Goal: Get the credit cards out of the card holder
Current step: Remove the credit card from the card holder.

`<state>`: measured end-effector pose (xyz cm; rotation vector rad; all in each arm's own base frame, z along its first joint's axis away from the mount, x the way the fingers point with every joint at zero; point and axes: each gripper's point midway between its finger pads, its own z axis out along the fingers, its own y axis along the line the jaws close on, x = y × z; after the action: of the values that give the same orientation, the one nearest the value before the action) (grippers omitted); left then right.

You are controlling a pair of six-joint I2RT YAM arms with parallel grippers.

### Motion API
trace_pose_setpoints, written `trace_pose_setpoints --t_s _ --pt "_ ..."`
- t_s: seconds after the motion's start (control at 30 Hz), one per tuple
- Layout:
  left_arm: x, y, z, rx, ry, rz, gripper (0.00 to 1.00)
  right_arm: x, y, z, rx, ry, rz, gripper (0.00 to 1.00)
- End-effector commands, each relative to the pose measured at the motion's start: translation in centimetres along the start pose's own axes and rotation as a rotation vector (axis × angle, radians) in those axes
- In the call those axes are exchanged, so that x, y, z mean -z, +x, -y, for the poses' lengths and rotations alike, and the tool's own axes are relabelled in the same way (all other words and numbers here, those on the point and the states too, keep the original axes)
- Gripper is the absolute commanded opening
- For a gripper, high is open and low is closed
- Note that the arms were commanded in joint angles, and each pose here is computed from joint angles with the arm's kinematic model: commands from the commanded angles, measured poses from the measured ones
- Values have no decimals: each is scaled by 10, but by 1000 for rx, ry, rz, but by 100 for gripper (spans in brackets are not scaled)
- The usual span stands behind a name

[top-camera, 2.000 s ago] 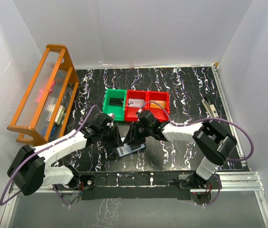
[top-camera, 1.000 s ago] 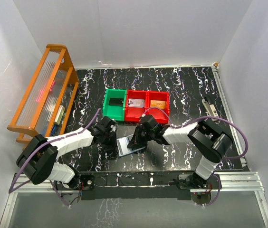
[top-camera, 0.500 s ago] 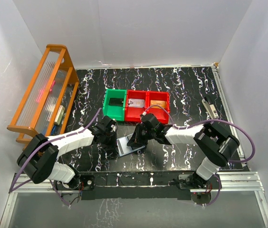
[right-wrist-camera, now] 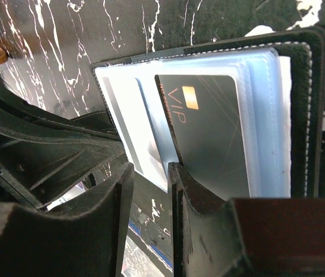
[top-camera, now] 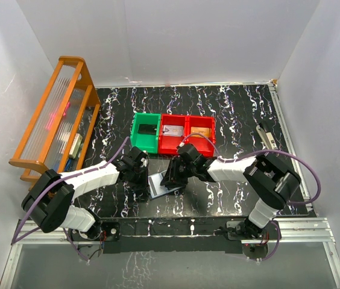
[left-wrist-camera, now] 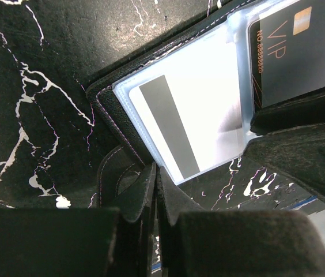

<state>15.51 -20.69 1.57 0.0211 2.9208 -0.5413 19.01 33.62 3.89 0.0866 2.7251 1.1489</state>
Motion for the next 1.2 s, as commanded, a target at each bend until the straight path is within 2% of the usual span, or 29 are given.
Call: trace_pose_setpoints --t_s 0.0,0.13,0.43,0.67,1.0,1.07,1.17 --pt "1 5 -7 -11 -40 -19 0 -8 -1 -13 50 -51 -32 28" --pt "2 4 -7 -11 -40 -17 0 -9 2 -18 42 -97 -42 20" --pt "3 4 -9 -16 -51 -17 0 4 -8 -24 27 -100 31 0" --pt "4 4 -11 -16 -58 -12 0 15 -13 -19 10 -83 76 0" --pt "13 -6 -1 -26 -30 25 0 13 -7 -7 -1 -64 61 0" --pt "20 -12 6 -27 -10 49 4 11 -5 -4 -7 -57 52 0" --pt "33 -23 20 -24 32 93 17 9 -4 -2 -14 -54 45 0"
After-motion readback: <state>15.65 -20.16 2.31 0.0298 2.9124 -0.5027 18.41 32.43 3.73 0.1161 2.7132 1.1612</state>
